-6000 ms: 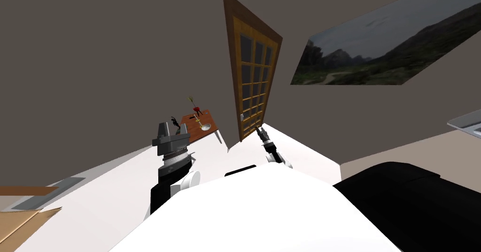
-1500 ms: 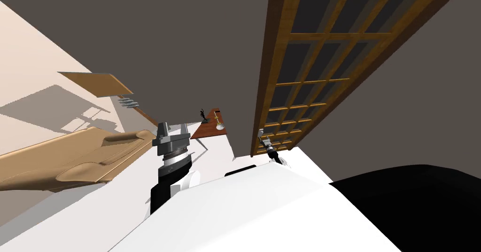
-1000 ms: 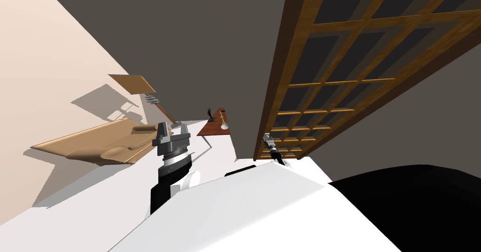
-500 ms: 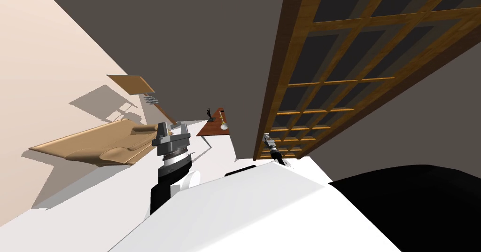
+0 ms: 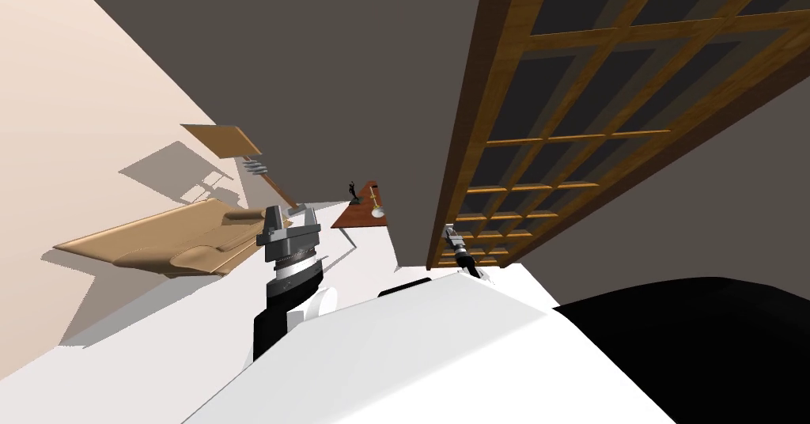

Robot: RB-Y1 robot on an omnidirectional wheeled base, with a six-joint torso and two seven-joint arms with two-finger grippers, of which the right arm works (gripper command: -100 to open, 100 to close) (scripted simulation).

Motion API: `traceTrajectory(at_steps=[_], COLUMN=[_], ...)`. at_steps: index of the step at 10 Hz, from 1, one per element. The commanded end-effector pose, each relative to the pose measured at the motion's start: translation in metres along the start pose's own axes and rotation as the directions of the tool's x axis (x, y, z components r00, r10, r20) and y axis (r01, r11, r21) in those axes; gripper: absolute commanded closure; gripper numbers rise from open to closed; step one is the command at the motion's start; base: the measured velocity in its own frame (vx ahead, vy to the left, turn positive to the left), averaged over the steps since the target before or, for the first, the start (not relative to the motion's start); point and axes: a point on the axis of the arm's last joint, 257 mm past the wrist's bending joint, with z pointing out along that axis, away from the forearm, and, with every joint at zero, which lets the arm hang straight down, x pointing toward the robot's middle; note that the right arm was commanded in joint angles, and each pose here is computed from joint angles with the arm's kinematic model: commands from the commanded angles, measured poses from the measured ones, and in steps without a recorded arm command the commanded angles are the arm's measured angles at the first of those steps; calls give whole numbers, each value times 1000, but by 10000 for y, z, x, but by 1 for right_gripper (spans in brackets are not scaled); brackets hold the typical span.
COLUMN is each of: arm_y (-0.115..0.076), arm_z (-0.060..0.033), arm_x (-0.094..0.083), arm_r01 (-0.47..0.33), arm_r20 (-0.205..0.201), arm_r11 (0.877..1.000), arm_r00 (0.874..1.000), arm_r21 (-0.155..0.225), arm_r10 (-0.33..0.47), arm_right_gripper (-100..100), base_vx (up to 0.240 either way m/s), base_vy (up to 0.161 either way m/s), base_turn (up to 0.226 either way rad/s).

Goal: Pull the door open

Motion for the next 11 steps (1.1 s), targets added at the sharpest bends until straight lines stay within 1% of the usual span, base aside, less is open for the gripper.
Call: traceTrajectory(at_steps=[1, 2, 4, 7, 8, 10, 11], arm_y=[16, 16, 15, 12, 12, 10, 10], arm_z=[4, 4, 9, 18, 18, 25, 25], arm_x=[7, 7, 3, -4, -4, -9, -9], arm_r01=[-56, -60, -118, -208, -215, -283, -290], arm_r20=[-1, -1, 1, 4, 4, 6, 6], arm_r11=[998, 998, 993, 978, 977, 959, 957], arm_r00=[998, 998, 993, 978, 977, 959, 957], arm_r21=[0, 0, 2, 4, 4, 6, 6], arm_r10=[56, 60, 118, 208, 215, 283, 290], arm_right_gripper=[100, 100, 100, 100, 100, 100, 100], base_vx=[-21, -16, -15, -24, -23, -21, -20], base_vy=[-9, -9, -7, -9, -8, -9, -9], base_turn=[27, 22, 25, 32, 17, 27, 16])
